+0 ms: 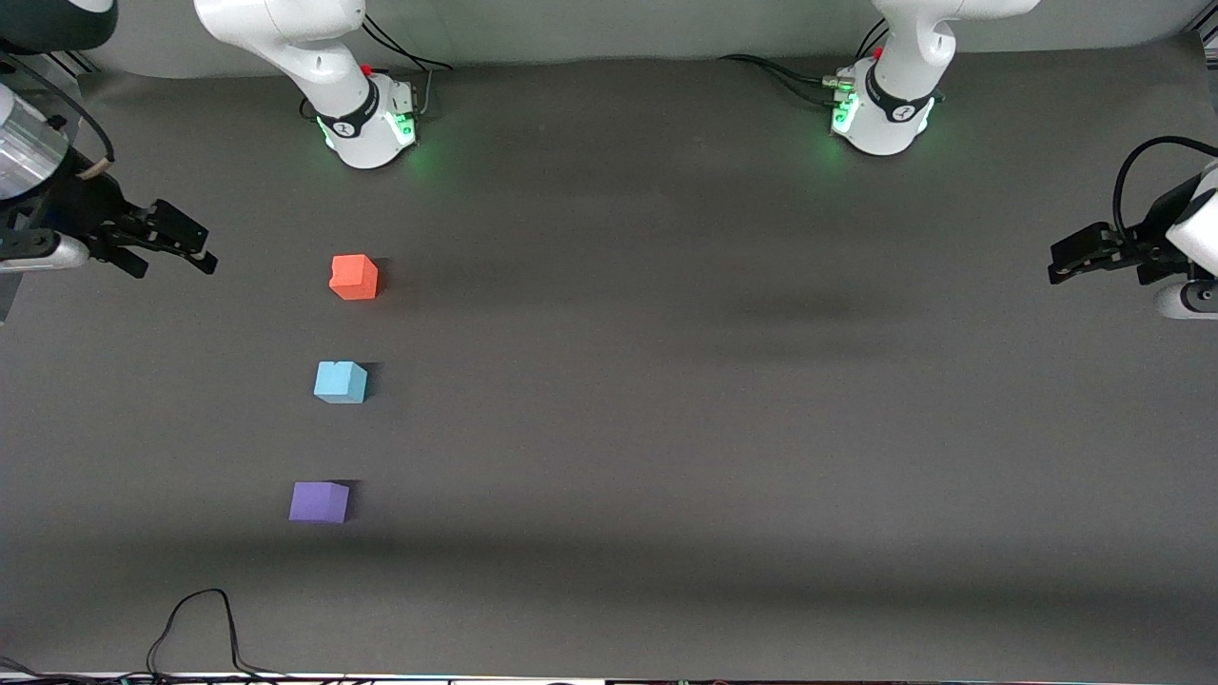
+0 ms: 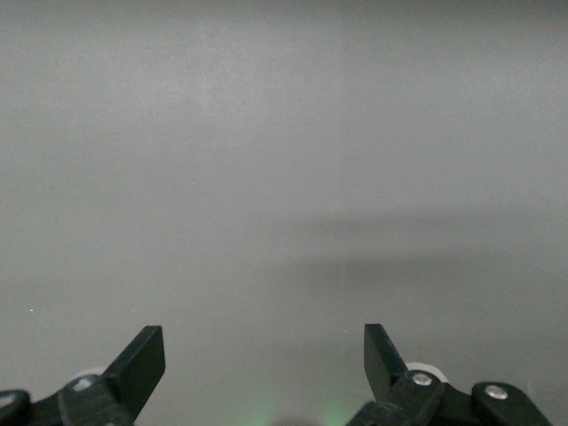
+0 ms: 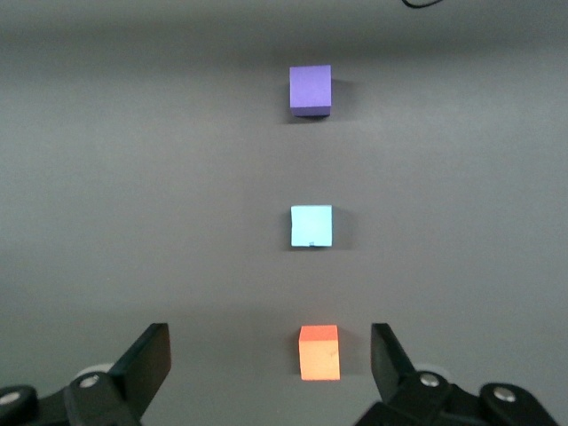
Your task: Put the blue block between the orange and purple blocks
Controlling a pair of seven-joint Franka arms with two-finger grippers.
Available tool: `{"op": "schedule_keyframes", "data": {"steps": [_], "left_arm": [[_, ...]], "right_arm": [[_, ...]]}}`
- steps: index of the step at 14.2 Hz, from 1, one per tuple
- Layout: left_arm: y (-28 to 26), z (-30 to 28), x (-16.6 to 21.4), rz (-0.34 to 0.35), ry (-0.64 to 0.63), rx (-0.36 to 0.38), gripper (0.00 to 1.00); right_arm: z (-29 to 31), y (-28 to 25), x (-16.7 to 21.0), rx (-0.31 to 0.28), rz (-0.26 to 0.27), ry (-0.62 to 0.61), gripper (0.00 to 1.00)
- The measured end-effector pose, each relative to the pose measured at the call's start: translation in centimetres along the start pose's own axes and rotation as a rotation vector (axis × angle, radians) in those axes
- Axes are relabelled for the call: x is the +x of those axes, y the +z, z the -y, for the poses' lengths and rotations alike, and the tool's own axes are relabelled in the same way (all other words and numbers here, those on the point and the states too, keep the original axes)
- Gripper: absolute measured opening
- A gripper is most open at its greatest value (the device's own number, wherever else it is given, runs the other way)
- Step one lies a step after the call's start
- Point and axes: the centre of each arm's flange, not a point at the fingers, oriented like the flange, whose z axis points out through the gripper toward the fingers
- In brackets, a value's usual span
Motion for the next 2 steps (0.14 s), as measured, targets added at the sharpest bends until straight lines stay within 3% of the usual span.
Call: {"op": "schedule_keyframes", "data": {"steps": [2], "left_arm": [[0.0,0.0,0.0,0.0,0.0,0.0,1.0]], "right_arm": [[-0.01,0.3,0.36,-0.005,0.013,-0.001,1.0]]}}
